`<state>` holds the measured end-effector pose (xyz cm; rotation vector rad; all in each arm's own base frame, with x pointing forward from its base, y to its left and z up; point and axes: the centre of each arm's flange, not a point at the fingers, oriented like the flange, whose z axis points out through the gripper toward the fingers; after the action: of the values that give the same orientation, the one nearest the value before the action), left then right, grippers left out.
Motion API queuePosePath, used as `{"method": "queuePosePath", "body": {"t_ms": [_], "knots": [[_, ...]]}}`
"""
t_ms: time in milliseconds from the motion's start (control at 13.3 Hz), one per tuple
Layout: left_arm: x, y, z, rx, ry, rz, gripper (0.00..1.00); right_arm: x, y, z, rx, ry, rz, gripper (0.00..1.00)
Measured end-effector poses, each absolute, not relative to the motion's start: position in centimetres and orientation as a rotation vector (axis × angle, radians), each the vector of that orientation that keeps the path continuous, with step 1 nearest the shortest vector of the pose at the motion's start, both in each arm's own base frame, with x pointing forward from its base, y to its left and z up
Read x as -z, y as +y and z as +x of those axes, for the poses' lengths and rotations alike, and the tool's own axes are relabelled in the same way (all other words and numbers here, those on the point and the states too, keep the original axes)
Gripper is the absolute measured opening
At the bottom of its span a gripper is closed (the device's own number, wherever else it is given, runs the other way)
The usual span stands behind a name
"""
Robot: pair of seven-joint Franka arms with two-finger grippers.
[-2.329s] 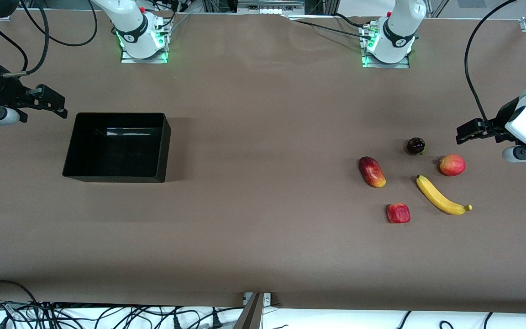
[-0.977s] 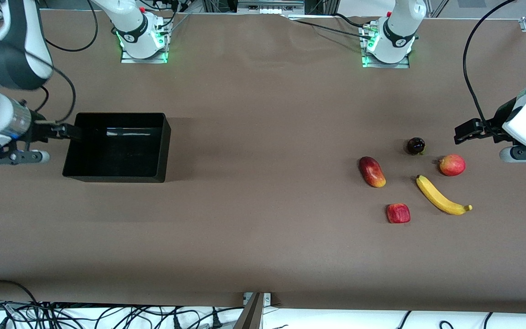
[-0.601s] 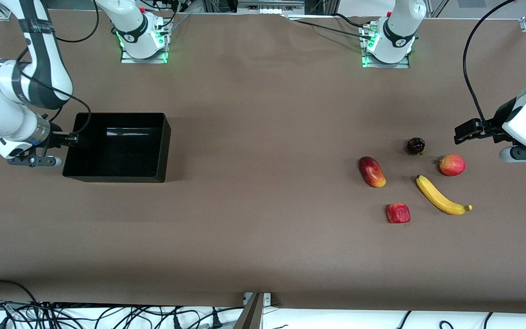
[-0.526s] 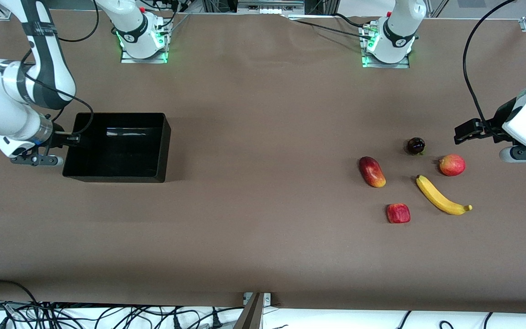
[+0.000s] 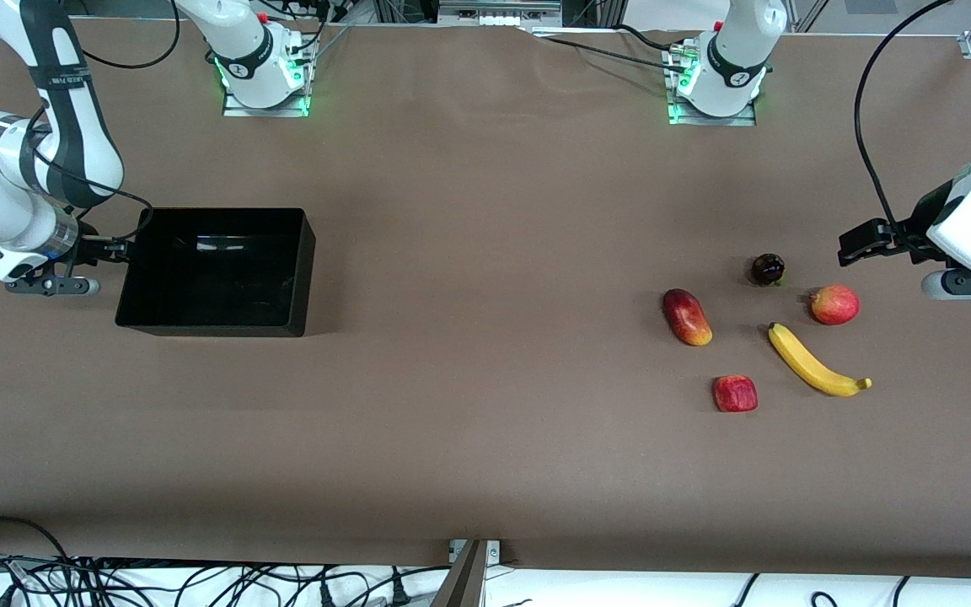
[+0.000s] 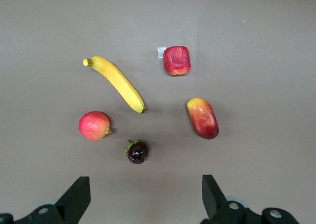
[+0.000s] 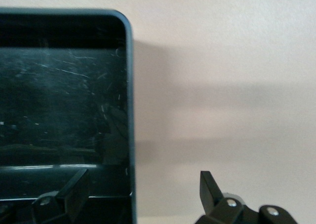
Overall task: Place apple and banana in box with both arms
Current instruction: 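Drag the black box with the right gripper toward the fruit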
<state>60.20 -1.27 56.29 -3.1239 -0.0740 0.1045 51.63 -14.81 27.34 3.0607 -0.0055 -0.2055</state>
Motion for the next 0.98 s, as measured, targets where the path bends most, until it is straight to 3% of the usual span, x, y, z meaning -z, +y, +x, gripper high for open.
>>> {"method": "queuePosePath", "body": {"t_ms": [300,451,601,826,977], "knots": [[-56.3,-1.3,60.2,-0.105,-0.074,-3.124,1.00,-25.1,-14.9,50.8,0.188,-0.005,3.051,0.91],[-56.3,-1.3,60.2,-0.105,-0.074,-3.124,1.00,-24.4,-14.9,50.4,0.193,-0.007,3.050,0.70],[-56.3,-1.3,60.2,-0.105,-0.074,-3.124,1.00,-24.2,-15.0,50.3,0.197,-0.014,3.052,0.64],[-56.3,-1.3,60.2,-0.105,-0.074,-3.124,1.00,-24.1,-14.9,50.3,0.198,-0.018,3.055,0.24],[-56.3,-1.3,60.2,-0.105,-0.074,-3.124,1.00,-24.2,-14.7,50.4,0.197,0.015,3.058,0.06]]}}
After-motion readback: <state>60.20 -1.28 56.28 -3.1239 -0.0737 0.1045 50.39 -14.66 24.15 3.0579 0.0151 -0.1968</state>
